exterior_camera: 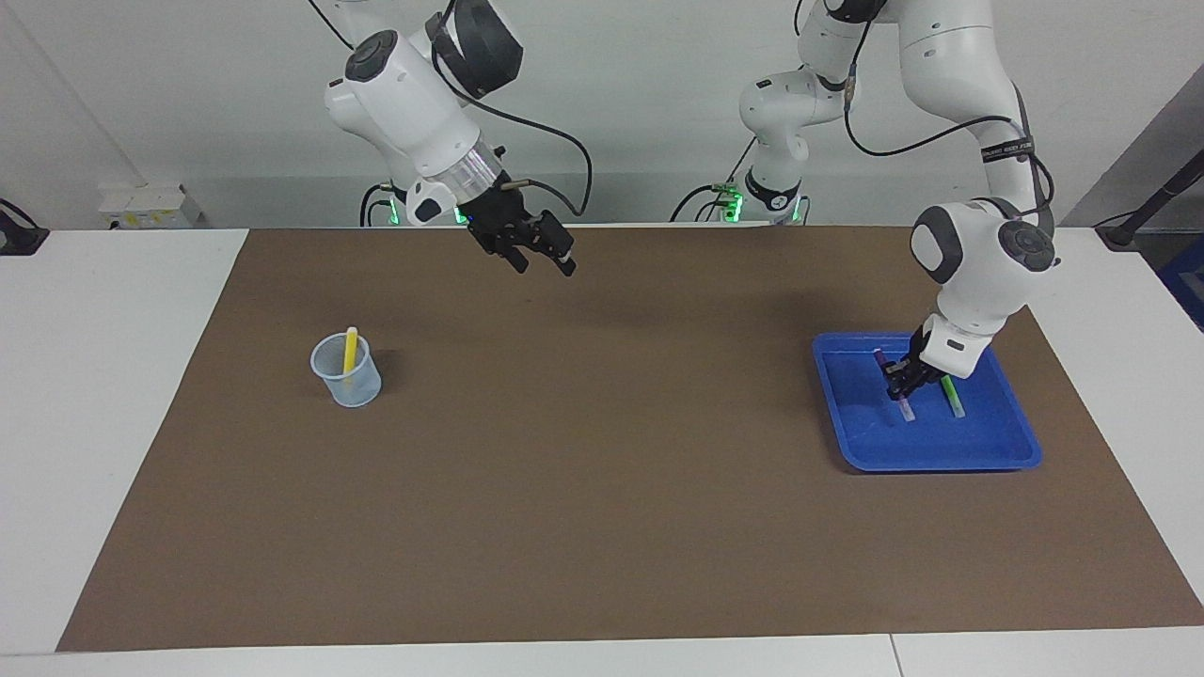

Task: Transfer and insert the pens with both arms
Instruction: 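Lift the purple pen toward the right gripper with the left gripper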

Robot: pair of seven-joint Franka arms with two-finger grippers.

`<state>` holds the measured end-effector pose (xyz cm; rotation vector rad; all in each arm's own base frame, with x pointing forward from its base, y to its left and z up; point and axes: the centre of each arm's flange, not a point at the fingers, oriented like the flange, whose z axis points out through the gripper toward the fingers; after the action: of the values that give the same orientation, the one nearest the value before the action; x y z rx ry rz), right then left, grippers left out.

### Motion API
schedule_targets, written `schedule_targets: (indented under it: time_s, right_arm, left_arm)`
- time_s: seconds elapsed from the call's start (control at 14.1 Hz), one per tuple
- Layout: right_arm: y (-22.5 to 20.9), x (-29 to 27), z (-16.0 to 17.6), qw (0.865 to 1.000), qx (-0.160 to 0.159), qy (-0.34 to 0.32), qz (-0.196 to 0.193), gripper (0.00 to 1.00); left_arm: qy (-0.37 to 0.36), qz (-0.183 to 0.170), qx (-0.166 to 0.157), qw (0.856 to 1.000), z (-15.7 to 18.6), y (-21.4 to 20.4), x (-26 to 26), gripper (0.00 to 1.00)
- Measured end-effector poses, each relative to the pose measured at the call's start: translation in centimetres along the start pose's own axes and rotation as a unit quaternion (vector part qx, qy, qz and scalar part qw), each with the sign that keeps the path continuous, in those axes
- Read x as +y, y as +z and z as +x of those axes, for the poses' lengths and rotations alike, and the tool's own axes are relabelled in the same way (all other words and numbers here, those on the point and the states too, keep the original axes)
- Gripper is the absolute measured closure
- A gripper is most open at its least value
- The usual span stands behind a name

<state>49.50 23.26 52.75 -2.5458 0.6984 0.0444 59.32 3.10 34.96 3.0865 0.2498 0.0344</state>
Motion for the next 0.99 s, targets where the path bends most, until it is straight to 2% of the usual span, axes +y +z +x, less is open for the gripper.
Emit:
schedule_targets:
  time_s: [0.21,0.43,0.78,0.99]
  right_arm:
    - [0.0,0.1,0.1,1.000,0.000,0.001,0.000,0.00]
    - [0.0,0.1,0.1,1.000,0.000,0.001,0.000,0.00]
    - [0.0,0.1,0.1,1.000,0.000,0.002,0.000,0.00]
    - [0.0,0.1,0.2,1.000,0.001,0.002,0.001,0.00]
  left_arm:
    - [-0.064,-0.042,-0.003,0.997,0.0,-2.2,1.6,0.83]
    - [-0.144,-0.076,-0.003,0.987,-0.6,-4.4,3.9,0.83]
    - [-0.293,-0.125,-0.027,0.948,-2.8,-7.9,10.5,0.83]
    - [-0.363,-0.148,-0.048,0.919,-4.3,-9.4,14.2,0.83]
